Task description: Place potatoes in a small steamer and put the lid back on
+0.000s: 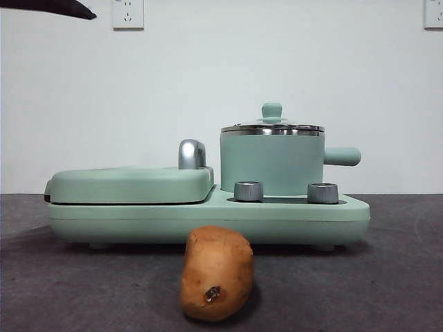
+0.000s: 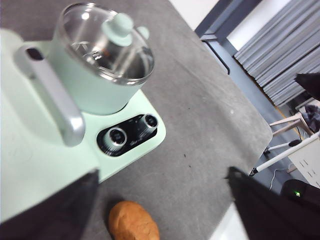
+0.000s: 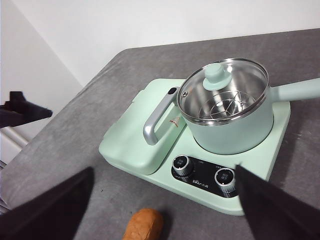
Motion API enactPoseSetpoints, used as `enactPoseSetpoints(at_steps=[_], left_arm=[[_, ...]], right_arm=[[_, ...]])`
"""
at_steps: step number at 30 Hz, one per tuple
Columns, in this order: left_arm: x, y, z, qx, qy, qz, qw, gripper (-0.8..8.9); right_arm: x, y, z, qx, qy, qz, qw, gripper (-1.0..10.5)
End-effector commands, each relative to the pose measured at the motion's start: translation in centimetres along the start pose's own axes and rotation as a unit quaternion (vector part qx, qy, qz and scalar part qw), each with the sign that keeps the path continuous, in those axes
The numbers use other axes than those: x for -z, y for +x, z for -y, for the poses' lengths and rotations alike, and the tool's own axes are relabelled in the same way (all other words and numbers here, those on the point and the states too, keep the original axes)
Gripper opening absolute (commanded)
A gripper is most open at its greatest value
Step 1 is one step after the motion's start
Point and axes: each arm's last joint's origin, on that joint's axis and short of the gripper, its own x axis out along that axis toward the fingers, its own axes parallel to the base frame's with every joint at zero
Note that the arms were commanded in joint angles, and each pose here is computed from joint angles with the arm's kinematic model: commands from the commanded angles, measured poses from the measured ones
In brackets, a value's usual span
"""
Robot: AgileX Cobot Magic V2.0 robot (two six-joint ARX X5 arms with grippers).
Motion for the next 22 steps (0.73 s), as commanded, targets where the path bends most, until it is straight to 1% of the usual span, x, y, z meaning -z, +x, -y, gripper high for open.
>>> enactPoseSetpoints(at_steps=[1, 5, 10, 13, 15, 18, 22], left_arm=[[-0.9, 0.3, 0.5, 0.014, 0.025, 0.011, 1.0, 5.04], [-1.2, 0.9, 0.6, 0.024, 0.034, 0.012, 0.999, 5.03], [-1.2, 1.2, 0.6, 0.026, 0.035, 0.01, 0.999, 5.02], [-1.2, 1.2, 0.6, 0.026, 0.036, 0.01, 0.999, 5.0], [-1.2, 1.2, 0.6, 0.026, 0.04, 0.01, 0.999, 4.99], [-1.2, 1.2, 0.6, 0.025, 0.047, 0.011, 0.999, 4.97], [-1.3, 1.2, 0.6, 0.02, 0.052, 0.014, 0.998, 4.95]], right_arm=[[-0.6, 0.1, -0.1, -0.004, -0.012, 0.007, 1.0, 4.9], [-0.8, 0.7, 0.4, -0.003, -0.004, -0.002, 1.0, 4.9], [-1.4, 2.2, 1.1, -0.004, 0.013, -0.029, 0.999, 4.9], [-2.1, 3.6, 1.5, 0.008, 0.015, -0.046, 0.999, 4.9], [-2.7, 4.9, 1.7, 0.017, 0.011, -0.056, 0.998, 4.9], [-3.7, 7.2, 1.8, 0.028, -0.01, -0.071, 0.997, 4.9], [-4.5, 10.1, 2.0, 0.031, -0.031, -0.097, 0.994, 4.9]])
